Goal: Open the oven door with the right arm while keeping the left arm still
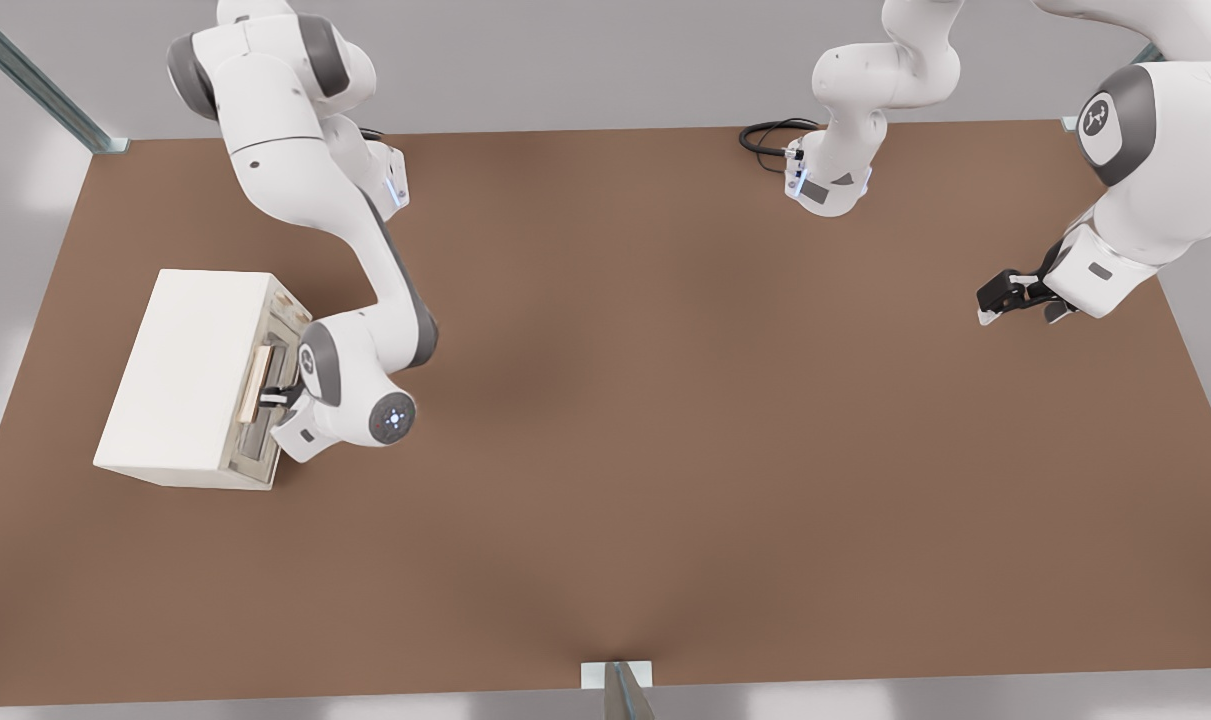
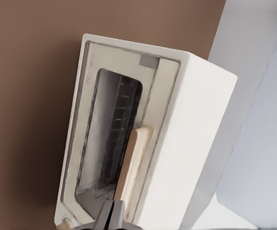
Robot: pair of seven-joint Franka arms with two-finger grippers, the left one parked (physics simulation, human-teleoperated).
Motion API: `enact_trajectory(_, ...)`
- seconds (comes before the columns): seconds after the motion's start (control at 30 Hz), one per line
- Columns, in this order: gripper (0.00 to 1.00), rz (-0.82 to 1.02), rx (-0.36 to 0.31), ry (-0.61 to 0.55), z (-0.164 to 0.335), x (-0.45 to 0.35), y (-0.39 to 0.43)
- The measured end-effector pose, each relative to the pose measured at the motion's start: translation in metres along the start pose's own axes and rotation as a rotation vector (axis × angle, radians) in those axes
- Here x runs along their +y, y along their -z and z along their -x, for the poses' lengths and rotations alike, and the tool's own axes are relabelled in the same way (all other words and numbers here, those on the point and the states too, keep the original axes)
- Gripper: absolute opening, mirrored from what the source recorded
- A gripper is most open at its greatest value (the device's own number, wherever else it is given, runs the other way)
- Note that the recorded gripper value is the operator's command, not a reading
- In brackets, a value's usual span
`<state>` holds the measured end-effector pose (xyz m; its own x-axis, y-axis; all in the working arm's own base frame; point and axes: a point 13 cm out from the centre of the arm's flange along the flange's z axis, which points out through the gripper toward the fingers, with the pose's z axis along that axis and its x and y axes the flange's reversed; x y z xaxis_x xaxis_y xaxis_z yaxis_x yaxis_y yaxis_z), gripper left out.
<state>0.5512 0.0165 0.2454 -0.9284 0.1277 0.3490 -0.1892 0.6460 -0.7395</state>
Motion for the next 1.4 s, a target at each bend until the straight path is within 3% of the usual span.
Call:
enact_trajectory(0.43, 0.00, -0.021, 0.065, -0.149, -0.017, -0.020, -0.046)
enact_trajectory(1.4, 0.00, -0.116, 0.030, -0.102, -0.014, -0.014, -0.076)
